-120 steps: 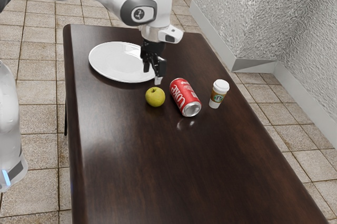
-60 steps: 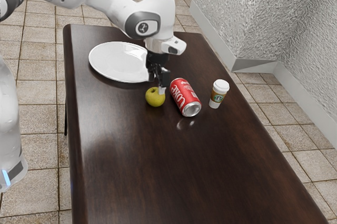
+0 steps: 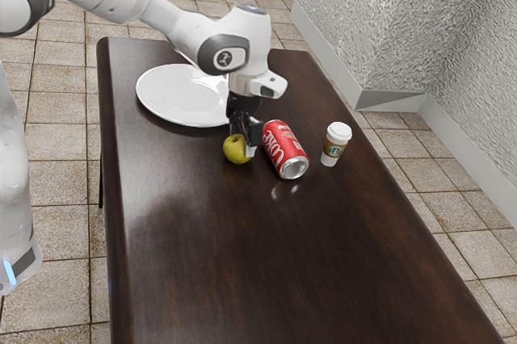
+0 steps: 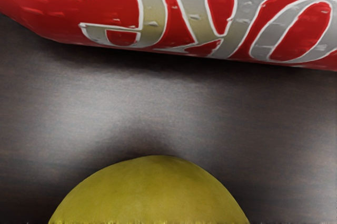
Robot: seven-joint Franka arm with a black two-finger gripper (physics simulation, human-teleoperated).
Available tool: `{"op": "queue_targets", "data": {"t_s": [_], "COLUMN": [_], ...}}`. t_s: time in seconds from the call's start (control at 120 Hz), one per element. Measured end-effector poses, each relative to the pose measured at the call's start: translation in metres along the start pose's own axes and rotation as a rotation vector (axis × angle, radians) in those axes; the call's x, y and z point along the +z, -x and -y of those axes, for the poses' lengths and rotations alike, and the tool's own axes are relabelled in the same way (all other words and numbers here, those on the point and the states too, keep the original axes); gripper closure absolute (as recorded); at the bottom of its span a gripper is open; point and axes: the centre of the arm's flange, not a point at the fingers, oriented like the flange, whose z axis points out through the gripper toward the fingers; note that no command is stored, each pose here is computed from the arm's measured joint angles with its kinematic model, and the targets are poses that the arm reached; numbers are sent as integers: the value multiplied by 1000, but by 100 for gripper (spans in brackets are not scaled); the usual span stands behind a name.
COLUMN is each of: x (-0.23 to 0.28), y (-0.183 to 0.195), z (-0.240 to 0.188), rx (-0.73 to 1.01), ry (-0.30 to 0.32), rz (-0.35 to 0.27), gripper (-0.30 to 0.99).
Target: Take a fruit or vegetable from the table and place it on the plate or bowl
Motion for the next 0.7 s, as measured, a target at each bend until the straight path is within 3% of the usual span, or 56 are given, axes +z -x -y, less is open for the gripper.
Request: {"op": "queue_targets", "data": {"t_s": [0.617,0.7], "x": [21,20], "y": [6,6], "z": [7,7], "rx": [-19,-22], "ry": [15,14], "rz": [-2,-7], "gripper": [0,13]}}
